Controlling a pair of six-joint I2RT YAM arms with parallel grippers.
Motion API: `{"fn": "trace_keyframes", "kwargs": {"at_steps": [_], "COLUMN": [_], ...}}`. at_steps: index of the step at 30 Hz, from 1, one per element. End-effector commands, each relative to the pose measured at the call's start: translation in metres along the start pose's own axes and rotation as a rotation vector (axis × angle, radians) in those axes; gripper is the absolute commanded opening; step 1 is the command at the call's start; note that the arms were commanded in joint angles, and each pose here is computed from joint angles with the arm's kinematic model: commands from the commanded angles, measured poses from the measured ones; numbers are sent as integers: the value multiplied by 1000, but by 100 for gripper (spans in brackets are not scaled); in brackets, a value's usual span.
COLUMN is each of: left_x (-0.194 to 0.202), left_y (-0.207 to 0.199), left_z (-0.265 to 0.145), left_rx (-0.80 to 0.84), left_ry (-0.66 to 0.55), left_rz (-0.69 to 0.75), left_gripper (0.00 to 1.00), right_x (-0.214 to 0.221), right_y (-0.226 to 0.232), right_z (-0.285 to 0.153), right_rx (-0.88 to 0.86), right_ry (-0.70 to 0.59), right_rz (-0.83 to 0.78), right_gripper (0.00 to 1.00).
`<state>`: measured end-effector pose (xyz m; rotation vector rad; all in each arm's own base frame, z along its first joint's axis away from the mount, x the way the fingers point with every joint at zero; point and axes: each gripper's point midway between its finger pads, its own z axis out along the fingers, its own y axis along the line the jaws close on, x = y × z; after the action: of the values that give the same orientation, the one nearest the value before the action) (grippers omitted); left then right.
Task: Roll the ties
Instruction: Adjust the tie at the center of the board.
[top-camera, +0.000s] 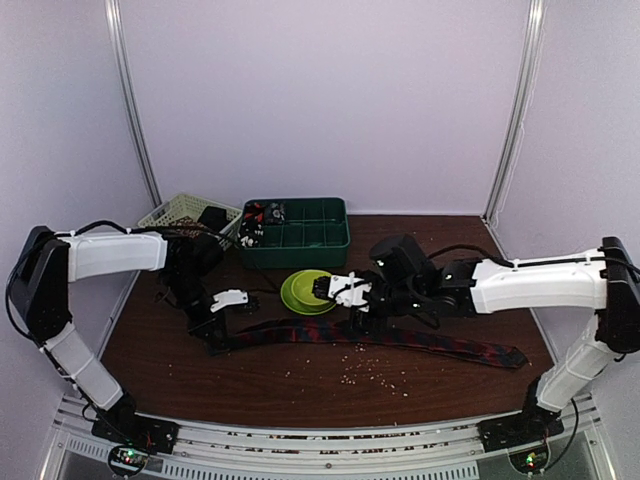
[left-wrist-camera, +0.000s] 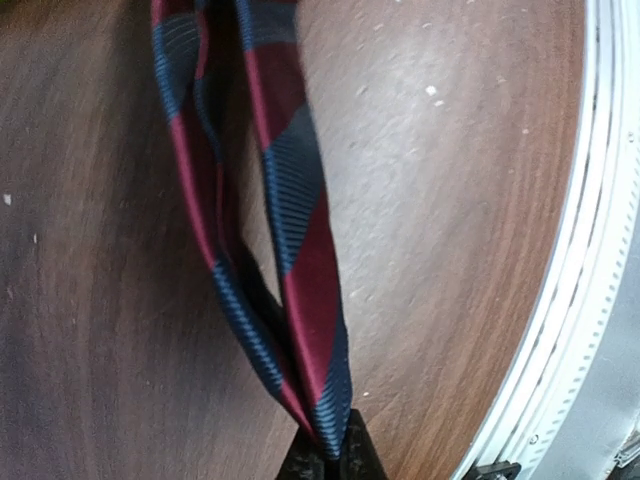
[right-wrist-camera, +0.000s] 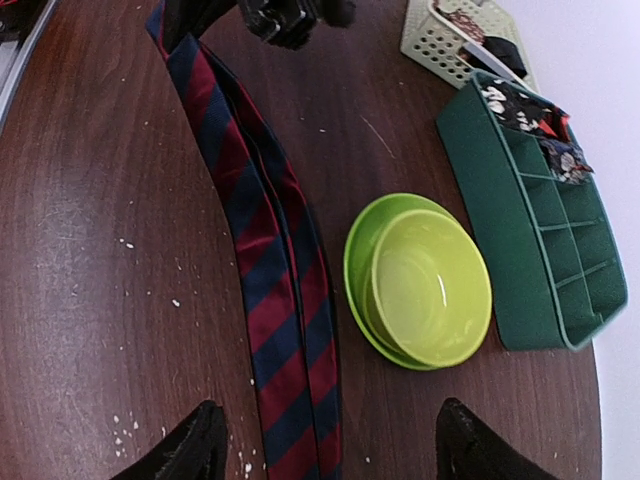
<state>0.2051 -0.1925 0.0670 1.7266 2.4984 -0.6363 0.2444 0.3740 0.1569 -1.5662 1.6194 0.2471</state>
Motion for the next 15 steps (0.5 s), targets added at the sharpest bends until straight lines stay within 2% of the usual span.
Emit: {"fn": "trace_keyframes", "kwargs": {"at_steps": [1,4,7,8,10,11,15], "left_x": [19,20,27,26,16,12,-2], "left_y": [34,76,114,123,135,140,148], "left_z": [4,-2,-17,-25,-45,-58,-121], "left_rx": [-43,-154,-343,-400,-488,-547,-782], "left_ry": [64,109,150,131,41,-4,-208], "left_rz": [-80,-133,-153,-164,-182,-201,-309], "left_gripper": [11,28,36,42,62,67,72], "right_x": [-7,-12,-16,-18,-23,-25,-42], "right_y": [9,15,14,13,11,11,21], "right_z": [30,42,50,52,58,62,78], "right_rx": [-36,-48,-37,-33,-26,-27,-53], "right_ry": [81,100,103,103,100,100,100], "right_rz": [-98,-117,-120,-115,-101,-92,-70], "right_gripper": [69,68,69,69,70,70,73]}}
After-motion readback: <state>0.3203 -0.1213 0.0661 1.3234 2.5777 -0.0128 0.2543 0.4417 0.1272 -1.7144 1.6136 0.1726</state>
